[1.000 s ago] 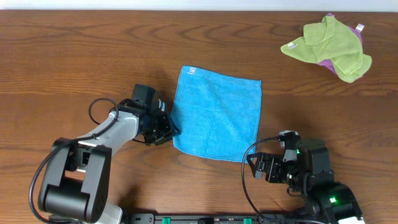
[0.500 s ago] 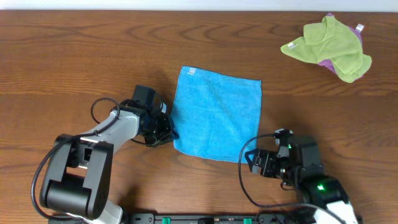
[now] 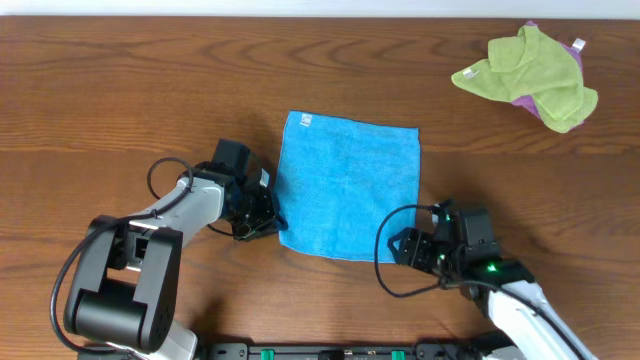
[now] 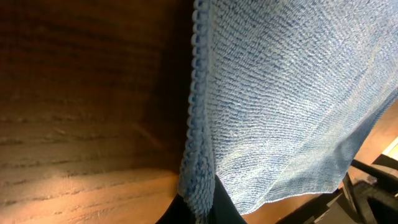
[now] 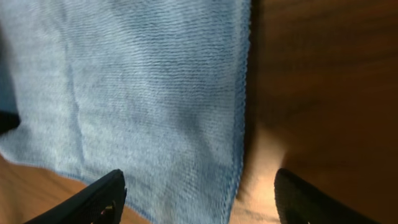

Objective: Fold the cloth
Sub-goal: 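Grasp the blue cloth's near corners with both grippers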

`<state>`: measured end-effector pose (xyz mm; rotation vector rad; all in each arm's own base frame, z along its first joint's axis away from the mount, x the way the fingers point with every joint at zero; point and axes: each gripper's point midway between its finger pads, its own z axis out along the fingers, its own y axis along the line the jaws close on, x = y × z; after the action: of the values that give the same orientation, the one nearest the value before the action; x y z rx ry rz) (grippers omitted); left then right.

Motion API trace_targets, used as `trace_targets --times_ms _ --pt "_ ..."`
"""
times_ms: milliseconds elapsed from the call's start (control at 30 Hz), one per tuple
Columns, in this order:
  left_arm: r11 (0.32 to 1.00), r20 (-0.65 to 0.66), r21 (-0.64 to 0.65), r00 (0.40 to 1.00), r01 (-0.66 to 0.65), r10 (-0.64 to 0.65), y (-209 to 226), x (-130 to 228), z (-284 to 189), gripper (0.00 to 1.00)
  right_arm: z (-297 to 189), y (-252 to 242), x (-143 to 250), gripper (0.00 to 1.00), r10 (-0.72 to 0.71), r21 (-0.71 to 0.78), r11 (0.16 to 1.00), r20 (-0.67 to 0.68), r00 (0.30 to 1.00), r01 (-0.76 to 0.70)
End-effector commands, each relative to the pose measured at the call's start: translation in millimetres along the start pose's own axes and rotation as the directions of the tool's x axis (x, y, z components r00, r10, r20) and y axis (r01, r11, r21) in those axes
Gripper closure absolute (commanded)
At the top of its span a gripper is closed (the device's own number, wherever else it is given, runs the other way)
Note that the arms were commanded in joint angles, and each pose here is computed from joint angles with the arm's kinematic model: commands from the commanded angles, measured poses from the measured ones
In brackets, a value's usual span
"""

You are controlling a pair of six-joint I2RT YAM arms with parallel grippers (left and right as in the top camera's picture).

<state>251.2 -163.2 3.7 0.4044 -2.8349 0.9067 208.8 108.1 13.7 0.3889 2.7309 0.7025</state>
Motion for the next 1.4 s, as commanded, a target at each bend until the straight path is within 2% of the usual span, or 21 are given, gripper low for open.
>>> trace_targets --times_ms 0,67,167,300,367,400,433,467,500,567,633,1000,1367 --pt "1.000 -0.011 0.001 1.000 -0.021 0.021 1 1 0 0.94 5 -3 2 0.25 0.048 0.004 0.999 -0.019 0.999 -0.048" --pt "1.000 -0.016 -0.002 1.000 -0.017 0.017 2 2 0 0.94 7 -3 2 0.26 0.049 0.003 0.999 -0.023 0.999 -0.049" --pt "1.000 -0.022 -0.005 1.000 -0.019 0.019 2 4 0 0.95 9 -3 1 0.33 0.048 0.001 0.999 -0.020 0.999 -0.048" --pt "1.000 -0.031 -0.010 0.999 -0.017 0.016 4 6 0 0.94 10 0 -4 0.36 0.048 -0.011 0.999 -0.004 0.999 -0.048" --pt "1.000 -0.032 -0.011 0.999 -0.016 0.015 4 6 0 0.94 11 0 -6 0.42 0.046 -0.014 0.999 0.002 0.999 -0.046" --pt "1.000 -0.032 -0.010 0.999 -0.016 0.015 4 6 0 0.94 11 1 -6 0.47 0.045 -0.015 0.999 0.003 0.999 -0.045" --pt "1.000 -0.032 -0.010 0.999 -0.015 0.015 4 6 0 0.95 11 1 -7 0.60 0.044 -0.015 0.999 0.004 0.999 -0.044" --pt "1.000 -0.033 -0.009 0.999 -0.015 0.015 4 6 0 0.94 12 0 -7 0.80 0.046 -0.011 0.999 0.004 0.999 -0.046" --pt "1.000 -0.035 -0.005 0.999 -0.015 0.015 3 7 0 0.94 13 -1 -6 0.90 0.047 -0.010 0.999 0.002 0.999 -0.046" --pt "1.000 -0.043 0.011 0.999 -0.018 0.018 0 8 0 0.94 14 -2 -5 0.91 0.049 -0.005 0.999 -0.004 0.999 -0.049" --pt "1.000 -0.046 0.012 0.999 -0.017 0.017 0 9 0 0.94 15 -3 -4 0.99 0.052 0.000 0.999 -0.010 0.999 -0.052" --pt "0.998 -0.087 -0.024 0.995 -0.052 0.050 8 24 -8 0.94 3 8 -8 0.99 -0.061 -0.031 0.998 0.005 0.998 0.061" --pt "0.993 -0.003 -0.062 0.995 -0.098 0.098 -3 42 -51 0.94 -24 11 9 0.99 -0.057 -0.042 0.998 0.001 0.998 0.057"
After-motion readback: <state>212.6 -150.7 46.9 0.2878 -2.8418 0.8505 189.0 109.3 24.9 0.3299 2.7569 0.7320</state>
